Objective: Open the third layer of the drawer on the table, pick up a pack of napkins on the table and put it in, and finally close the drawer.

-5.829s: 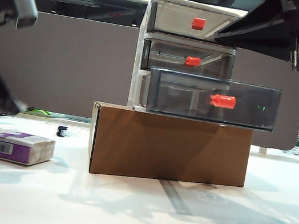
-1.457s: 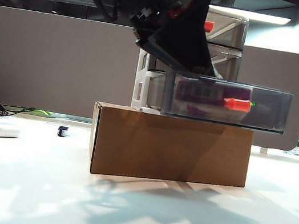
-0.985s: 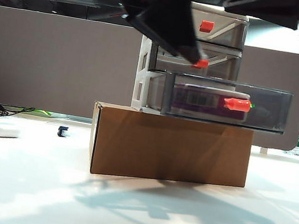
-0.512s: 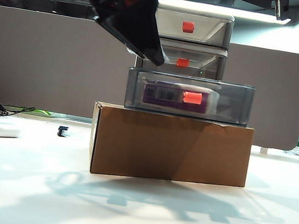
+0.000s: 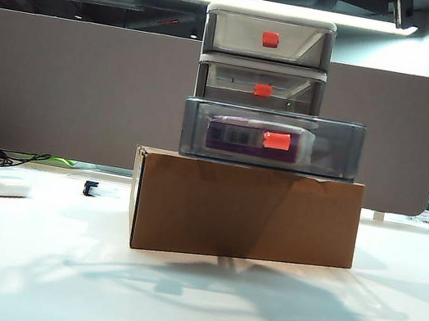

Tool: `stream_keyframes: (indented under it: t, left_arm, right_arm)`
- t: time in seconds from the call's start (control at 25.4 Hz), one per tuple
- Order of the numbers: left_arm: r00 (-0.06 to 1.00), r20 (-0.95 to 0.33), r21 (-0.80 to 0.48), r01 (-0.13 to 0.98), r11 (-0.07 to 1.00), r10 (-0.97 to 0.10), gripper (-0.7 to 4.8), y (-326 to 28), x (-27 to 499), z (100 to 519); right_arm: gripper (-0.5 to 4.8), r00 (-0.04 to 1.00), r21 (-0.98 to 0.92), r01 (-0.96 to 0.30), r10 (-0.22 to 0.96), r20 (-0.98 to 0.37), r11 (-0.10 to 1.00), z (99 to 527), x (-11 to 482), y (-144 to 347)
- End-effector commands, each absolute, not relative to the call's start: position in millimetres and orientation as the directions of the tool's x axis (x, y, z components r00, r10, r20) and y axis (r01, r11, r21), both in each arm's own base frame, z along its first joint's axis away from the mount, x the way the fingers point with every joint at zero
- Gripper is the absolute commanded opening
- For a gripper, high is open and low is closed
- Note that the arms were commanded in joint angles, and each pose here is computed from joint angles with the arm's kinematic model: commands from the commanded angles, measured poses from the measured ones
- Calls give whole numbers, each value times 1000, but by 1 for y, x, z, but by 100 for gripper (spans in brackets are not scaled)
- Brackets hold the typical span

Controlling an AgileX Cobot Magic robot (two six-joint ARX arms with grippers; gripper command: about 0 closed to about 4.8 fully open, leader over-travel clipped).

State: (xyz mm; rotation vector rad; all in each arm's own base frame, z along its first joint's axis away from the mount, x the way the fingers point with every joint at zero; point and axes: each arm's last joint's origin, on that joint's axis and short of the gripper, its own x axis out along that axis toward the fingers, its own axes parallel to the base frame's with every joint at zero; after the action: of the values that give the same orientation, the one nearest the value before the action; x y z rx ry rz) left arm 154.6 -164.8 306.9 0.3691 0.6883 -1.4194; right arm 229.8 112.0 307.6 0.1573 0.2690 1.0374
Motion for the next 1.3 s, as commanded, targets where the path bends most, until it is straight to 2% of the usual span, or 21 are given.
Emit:
stream_keyframes:
  t: [0.04, 0.2, 0.32, 0.47, 0.55, 0.79, 0.95, 1.3]
  left_arm:
    - [-66, -658, -210, 973, 99, -750, -6, -179, 155, 288]
    - [-80, -698, -204, 975, 90, -712, -6, -198, 158, 265]
    - [1, -737, -118, 984, 130, -676, -6, -211, 162, 256]
    - [68, -710, -82, 980, 179, -701, -6, -223, 171, 252]
    - [131, -711, -36, 974, 222, -691, -6, -225, 174, 252]
    - [208, -721, 25, 961, 275, -661, -6, -225, 177, 252]
    - [223, -718, 38, 958, 283, -659, -6, -226, 178, 252]
    - [365, -674, 148, 919, 366, -643, -6, -229, 185, 257]
  right_arm:
    - [-6, 484, 237, -836, 868, -109, 496, 319, 235, 114]
    - [-6, 483, 228, -840, 870, -97, 492, 330, 246, 119]
    - [-6, 483, 226, -841, 871, -94, 491, 335, 256, 123]
    - [-6, 477, 223, -846, 874, -94, 485, 339, 268, 128]
    - [-6, 476, 223, -845, 873, -104, 487, 337, 275, 131]
    - [-6, 498, 234, -823, 855, -141, 518, 324, 286, 135]
    - [-6, 520, 237, -805, 839, -159, 544, 318, 290, 136]
    - [-6, 523, 231, -805, 838, -157, 546, 318, 291, 136]
